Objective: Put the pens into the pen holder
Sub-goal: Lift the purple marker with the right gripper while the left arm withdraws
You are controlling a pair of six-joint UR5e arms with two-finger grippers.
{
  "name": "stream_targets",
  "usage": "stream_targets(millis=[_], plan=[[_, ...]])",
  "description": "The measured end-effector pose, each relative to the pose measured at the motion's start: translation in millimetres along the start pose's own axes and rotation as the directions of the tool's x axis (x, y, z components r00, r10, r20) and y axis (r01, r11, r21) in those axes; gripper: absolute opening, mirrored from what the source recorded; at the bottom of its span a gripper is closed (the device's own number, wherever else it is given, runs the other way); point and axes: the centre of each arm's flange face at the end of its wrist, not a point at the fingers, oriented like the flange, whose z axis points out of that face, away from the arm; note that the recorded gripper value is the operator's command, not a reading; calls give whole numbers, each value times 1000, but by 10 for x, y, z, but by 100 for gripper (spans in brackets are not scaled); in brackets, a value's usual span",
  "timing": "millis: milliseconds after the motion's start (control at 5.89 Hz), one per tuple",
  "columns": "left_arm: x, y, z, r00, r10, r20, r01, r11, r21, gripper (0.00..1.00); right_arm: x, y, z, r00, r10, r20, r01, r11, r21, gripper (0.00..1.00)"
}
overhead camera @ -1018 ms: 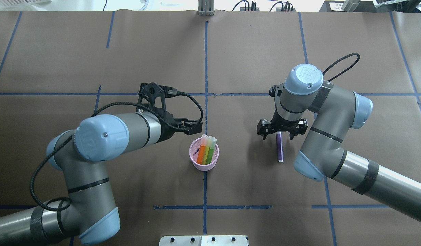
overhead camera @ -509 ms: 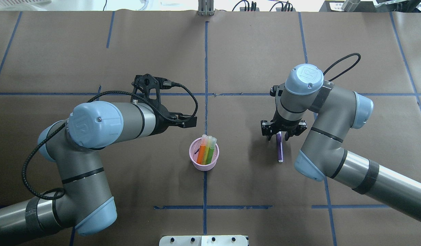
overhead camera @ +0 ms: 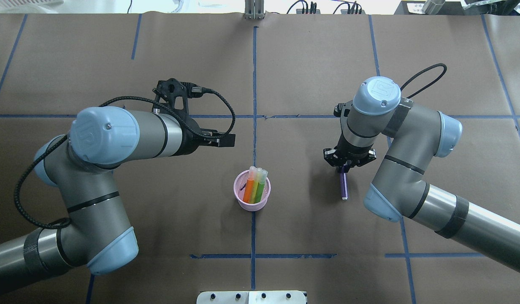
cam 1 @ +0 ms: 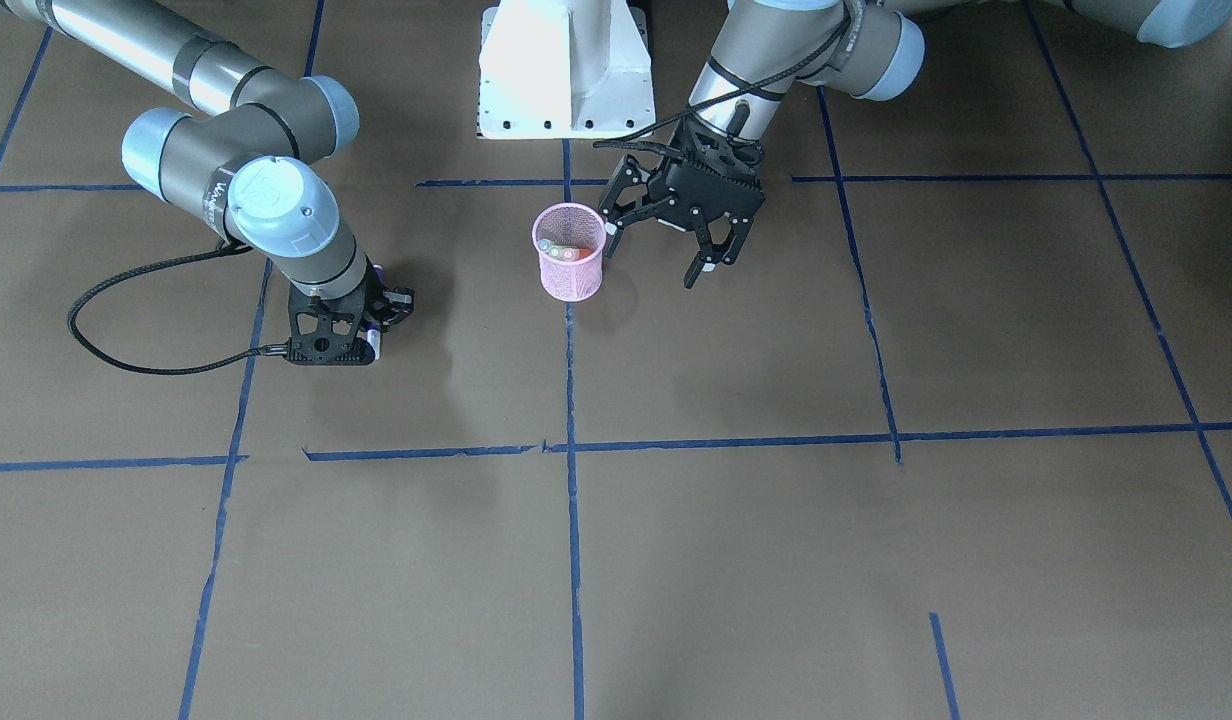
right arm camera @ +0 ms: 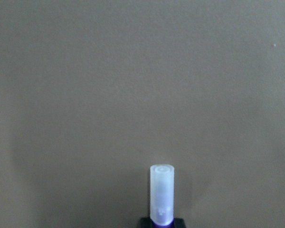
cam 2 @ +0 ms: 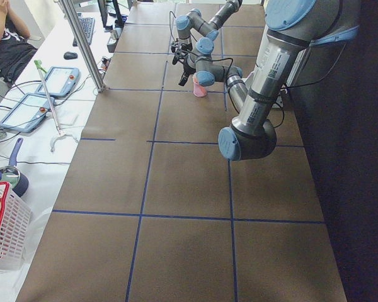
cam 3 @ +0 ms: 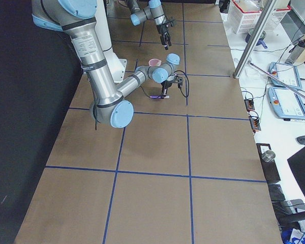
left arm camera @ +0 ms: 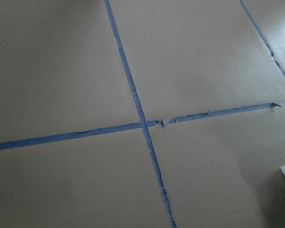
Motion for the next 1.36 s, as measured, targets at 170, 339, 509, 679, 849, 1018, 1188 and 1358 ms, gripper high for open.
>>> stream_targets(millis=[170, 339, 509, 679, 849, 1018, 1188, 1358], plan=[[-139, -101, -24, 1000, -9, 20, 10, 1000, -23, 100, 2, -28, -60, 1000, -3, 9, 3, 1000, 9, 0], [-373, -262, -77, 999, -11, 53, 15, 997, -73, 100, -5, -53, -143, 999, -11, 31, 10, 1000, 29, 0], [-710, -438, -158, 995, 9, 95, 5, 989, -145, 100, -24, -70, -284, 998, -23, 62, 19, 998, 59, 0], [-1189, -578, -262, 989, 48, 143, -15, 974, -227, 100, -59, -64, -479, 996, -39, 85, 30, 994, 104, 0], [-1710, -687, -395, 980, 91, 177, -35, 954, -298, 100, -122, -37, -682, 993, -60, 98, 44, 986, 162, 0], [-2283, -797, -584, 970, 132, 202, -53, 933, -356, 100, -208, 11, -899, 990, -85, 111, 59, 973, 224, 0], [-2889, -891, -793, 959, 173, 226, -69, 911, -407, 100, -289, 74, -1130, 986, -111, 122, 72, 954, 290, 0], [-3564, -972, -972, 943, 217, 250, -83, 886, -456, 100, -372, 138, -1348, 982, -135, 133, 80, 933, 351, 0]])
